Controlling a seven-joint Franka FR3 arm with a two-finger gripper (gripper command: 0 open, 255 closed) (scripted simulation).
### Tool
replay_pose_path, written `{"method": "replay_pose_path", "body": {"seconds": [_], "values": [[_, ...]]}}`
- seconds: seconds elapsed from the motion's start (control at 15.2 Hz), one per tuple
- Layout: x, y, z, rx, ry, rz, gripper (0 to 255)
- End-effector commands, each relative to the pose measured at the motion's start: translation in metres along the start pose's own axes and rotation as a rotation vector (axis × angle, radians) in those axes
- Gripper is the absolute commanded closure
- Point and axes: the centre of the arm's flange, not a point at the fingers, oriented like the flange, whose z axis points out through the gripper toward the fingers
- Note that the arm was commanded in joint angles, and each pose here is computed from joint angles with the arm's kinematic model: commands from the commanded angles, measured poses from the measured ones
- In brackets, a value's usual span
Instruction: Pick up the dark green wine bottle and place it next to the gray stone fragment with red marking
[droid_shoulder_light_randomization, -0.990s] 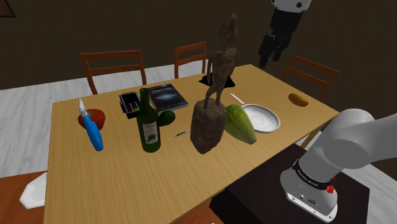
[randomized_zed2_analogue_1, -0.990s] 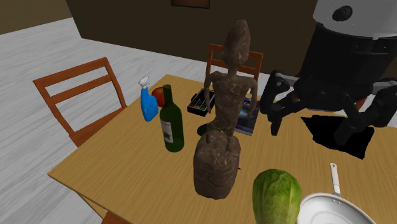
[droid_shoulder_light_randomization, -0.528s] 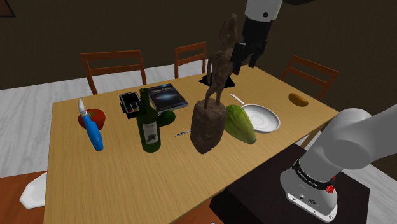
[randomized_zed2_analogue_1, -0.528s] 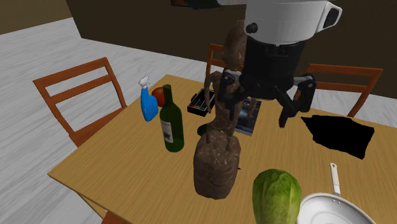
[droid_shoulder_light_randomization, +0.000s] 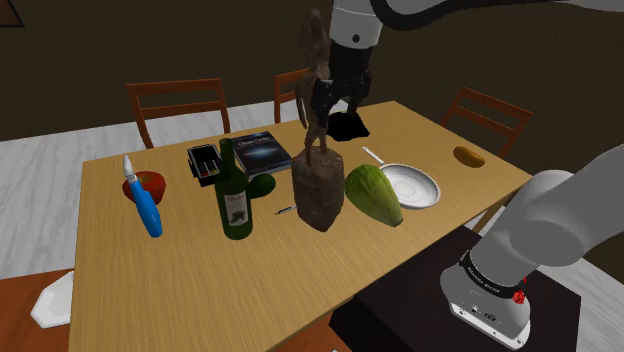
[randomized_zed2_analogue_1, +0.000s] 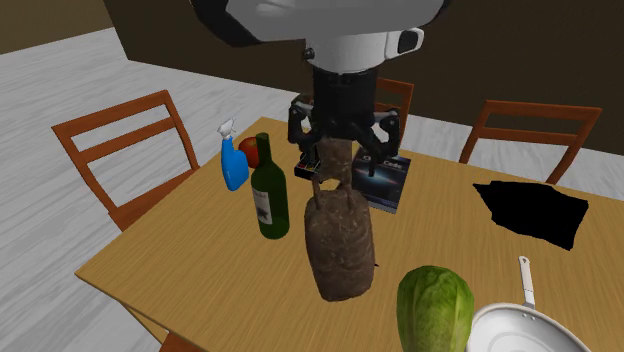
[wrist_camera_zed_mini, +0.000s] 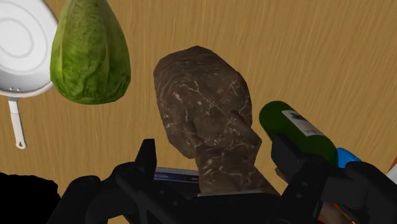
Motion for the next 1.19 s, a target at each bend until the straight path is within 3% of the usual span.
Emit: {"method": "replay_pose_path", "body": {"seconds": [0.0, 1.12], "values": [[0.014, -0.019, 0.007, 0.002, 0.001, 0.004, 0], [0.130, -0.195, 0.061, 0.029, 0.045, 0.027, 0]]}}
